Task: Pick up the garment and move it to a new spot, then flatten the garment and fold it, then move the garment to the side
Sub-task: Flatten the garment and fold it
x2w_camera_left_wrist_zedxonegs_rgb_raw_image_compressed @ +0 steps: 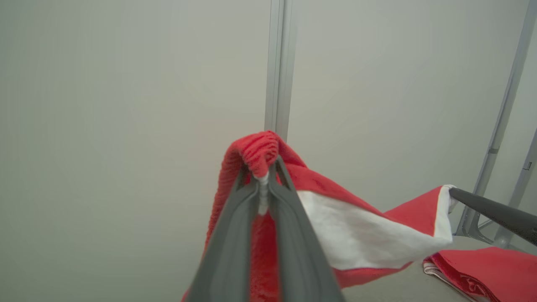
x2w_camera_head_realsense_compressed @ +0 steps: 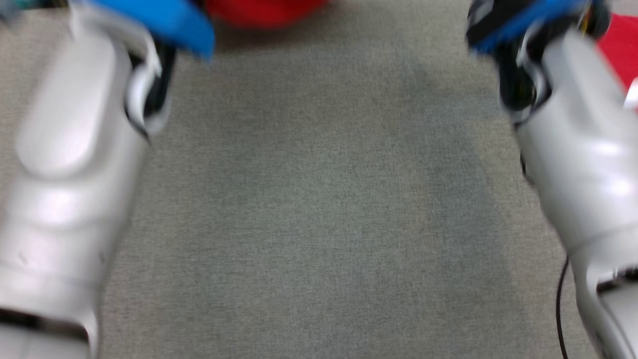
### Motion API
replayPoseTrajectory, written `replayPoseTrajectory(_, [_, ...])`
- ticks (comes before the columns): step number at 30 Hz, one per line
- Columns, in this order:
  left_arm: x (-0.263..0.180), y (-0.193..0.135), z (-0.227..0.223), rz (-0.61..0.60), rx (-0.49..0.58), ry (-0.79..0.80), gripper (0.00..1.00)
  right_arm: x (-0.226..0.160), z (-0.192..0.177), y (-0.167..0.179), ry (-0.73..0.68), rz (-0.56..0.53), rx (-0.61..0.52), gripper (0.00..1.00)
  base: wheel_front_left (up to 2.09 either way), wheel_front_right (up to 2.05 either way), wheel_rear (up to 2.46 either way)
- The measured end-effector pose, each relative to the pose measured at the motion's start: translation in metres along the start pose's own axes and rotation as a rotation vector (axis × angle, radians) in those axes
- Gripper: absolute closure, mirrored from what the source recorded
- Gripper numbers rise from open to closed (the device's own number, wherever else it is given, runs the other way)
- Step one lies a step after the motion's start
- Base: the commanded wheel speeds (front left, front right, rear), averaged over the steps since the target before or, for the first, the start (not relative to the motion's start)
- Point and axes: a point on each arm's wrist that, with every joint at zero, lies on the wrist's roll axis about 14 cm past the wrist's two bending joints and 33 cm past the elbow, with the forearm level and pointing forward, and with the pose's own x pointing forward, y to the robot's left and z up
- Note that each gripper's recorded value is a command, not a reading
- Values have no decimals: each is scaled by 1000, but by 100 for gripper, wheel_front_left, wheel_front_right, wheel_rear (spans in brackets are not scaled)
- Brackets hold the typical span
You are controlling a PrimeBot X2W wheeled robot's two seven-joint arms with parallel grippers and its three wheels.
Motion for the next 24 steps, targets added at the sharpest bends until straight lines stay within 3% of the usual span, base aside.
replayPoseTrajectory(8, [-121, -30, -72, 84, -121, 170, 100, -107, -79, -21, 187, -17, 12, 100, 0, 0, 0])
replayPoseTrajectory(12, [-160, -39, -83, 115, -136, 216, 100, -143, -97, -18, 234, -12, 25, 100, 0, 0, 0])
replayPoseTrajectory(16, [-224, -67, -102, 134, -168, 309, 100, -211, -122, -13, 310, -24, 75, 100, 0, 0, 0])
replayPoseTrajectory(24, [-293, -82, -110, 212, -208, 375, 100, -288, -140, -3, 373, -50, 148, 100, 0, 0, 0])
